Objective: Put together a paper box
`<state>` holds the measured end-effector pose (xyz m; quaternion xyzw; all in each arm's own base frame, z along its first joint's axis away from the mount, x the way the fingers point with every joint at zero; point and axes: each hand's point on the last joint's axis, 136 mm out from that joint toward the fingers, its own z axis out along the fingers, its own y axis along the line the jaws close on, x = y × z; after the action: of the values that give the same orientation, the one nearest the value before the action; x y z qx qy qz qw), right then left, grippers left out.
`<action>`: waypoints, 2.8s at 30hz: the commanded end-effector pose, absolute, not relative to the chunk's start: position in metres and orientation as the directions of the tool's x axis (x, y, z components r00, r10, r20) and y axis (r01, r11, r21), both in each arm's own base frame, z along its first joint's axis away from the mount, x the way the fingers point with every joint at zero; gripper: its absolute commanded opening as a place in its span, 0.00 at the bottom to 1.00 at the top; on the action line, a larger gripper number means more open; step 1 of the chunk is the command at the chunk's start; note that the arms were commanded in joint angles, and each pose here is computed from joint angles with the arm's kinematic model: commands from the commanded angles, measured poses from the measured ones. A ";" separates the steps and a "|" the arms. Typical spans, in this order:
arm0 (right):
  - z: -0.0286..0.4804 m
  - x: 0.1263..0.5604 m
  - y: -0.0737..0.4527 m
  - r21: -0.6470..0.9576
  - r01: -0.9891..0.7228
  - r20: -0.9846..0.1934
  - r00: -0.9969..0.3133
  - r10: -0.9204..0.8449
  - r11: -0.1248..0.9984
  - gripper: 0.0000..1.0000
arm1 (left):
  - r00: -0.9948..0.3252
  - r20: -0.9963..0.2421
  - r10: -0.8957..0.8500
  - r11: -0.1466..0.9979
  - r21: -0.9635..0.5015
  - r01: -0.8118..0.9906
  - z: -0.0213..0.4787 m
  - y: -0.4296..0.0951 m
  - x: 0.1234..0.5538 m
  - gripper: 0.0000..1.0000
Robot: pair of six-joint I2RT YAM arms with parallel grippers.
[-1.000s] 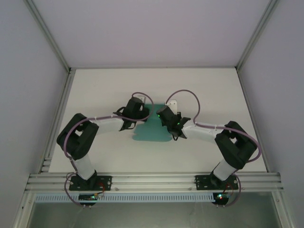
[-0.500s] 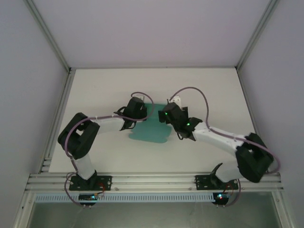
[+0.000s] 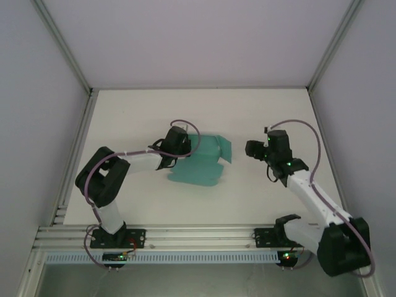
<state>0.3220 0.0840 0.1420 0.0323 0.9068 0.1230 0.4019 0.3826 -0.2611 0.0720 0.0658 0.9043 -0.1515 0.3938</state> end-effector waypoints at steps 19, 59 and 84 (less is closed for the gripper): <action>0.113 0.332 0.233 0.355 -0.584 -0.685 -0.694 -0.222 0.730 0.60 | -0.704 -0.710 0.010 0.946 -0.220 0.236 0.064 -0.268 0.381 0.00; 0.029 0.386 0.156 -0.232 0.142 -0.684 -0.727 -0.058 0.962 0.22 | -0.690 -0.716 0.104 0.960 -0.108 0.257 0.074 -0.293 0.373 0.00; 0.227 0.328 0.139 0.232 -0.204 -0.889 -0.441 0.122 0.951 0.99 | -0.434 -0.691 0.578 0.605 0.006 0.796 0.142 -0.301 0.337 0.00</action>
<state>0.3392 0.1607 0.2292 -0.0380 0.8177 0.1827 0.5446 0.3660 -0.2887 0.0959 0.2393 0.8968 -0.1292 0.3489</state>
